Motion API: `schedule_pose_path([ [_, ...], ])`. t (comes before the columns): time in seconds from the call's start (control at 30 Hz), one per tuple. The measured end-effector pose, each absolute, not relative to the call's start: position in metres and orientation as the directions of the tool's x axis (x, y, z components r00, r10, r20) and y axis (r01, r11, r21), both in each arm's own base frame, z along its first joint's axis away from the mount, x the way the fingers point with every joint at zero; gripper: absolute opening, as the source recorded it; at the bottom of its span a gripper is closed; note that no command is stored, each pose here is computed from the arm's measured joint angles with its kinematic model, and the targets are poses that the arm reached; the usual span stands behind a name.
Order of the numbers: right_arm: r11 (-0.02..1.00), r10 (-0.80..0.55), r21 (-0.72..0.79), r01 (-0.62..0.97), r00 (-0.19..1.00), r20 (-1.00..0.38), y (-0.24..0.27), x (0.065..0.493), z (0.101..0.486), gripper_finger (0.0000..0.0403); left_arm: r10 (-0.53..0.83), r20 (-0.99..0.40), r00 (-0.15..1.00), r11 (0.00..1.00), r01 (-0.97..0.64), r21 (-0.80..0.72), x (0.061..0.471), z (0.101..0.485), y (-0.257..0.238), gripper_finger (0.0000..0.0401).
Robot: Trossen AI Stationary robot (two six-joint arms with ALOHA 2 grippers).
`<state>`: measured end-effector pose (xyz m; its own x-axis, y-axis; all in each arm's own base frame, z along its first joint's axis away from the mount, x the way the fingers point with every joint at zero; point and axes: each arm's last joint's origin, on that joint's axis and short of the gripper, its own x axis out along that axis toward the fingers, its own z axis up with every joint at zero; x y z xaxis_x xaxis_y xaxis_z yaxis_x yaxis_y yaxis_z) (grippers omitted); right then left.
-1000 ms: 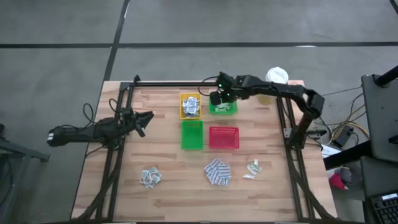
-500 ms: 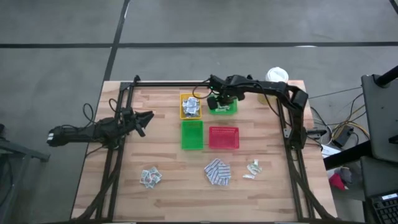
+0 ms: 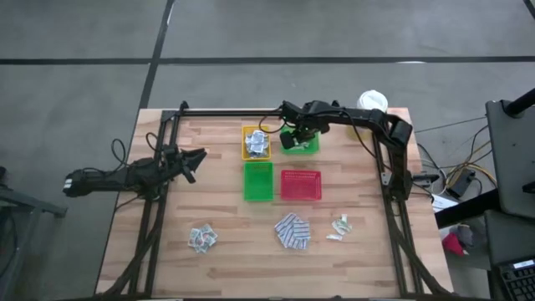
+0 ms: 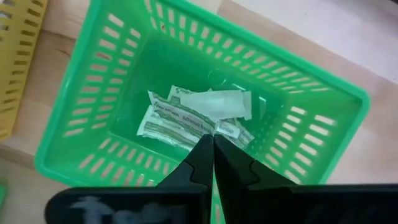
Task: Pick & Place First Aid Supplies
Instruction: Put the green bandage pack into the top green bin
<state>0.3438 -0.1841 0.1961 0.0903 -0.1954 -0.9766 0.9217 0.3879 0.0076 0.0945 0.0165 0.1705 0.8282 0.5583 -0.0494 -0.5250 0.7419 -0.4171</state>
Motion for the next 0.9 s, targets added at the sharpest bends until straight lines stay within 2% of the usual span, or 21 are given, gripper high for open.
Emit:
schedule_pose_path([
  [0.13, 0.398, -0.197, 0.003, 0.917, 0.089, -0.976, -0.187, 0.342, 0.196, 0.0021, 0.559, -0.049, 0.828, 0.742, -0.525, -0.417, 0.095, 0.170, 0.017, 0.0108],
  [0.47, 0.464, -0.182, 0.017, 0.886, 0.114, -0.977, -0.186, 0.340, 0.203, 0.0081, 0.560, -0.049, 0.827, 0.741, -0.526, -0.417, 0.094, 0.170, 0.017, 0.0108],
  [0.63, 0.518, -0.160, 0.054, 0.854, 0.159, -0.974, -0.164, 0.331, 0.237, 0.0093, 0.560, -0.050, 0.827, 0.741, -0.527, -0.417, 0.094, 0.170, 0.017, 0.0108],
  [0.9, 0.653, -0.180, 0.036, 0.757, 0.202, -0.963, -0.090, 0.309, 0.290, 0.0095, 0.560, -0.050, 0.827, 0.740, -0.527, -0.418, 0.094, 0.170, 0.017, 0.0108],
])
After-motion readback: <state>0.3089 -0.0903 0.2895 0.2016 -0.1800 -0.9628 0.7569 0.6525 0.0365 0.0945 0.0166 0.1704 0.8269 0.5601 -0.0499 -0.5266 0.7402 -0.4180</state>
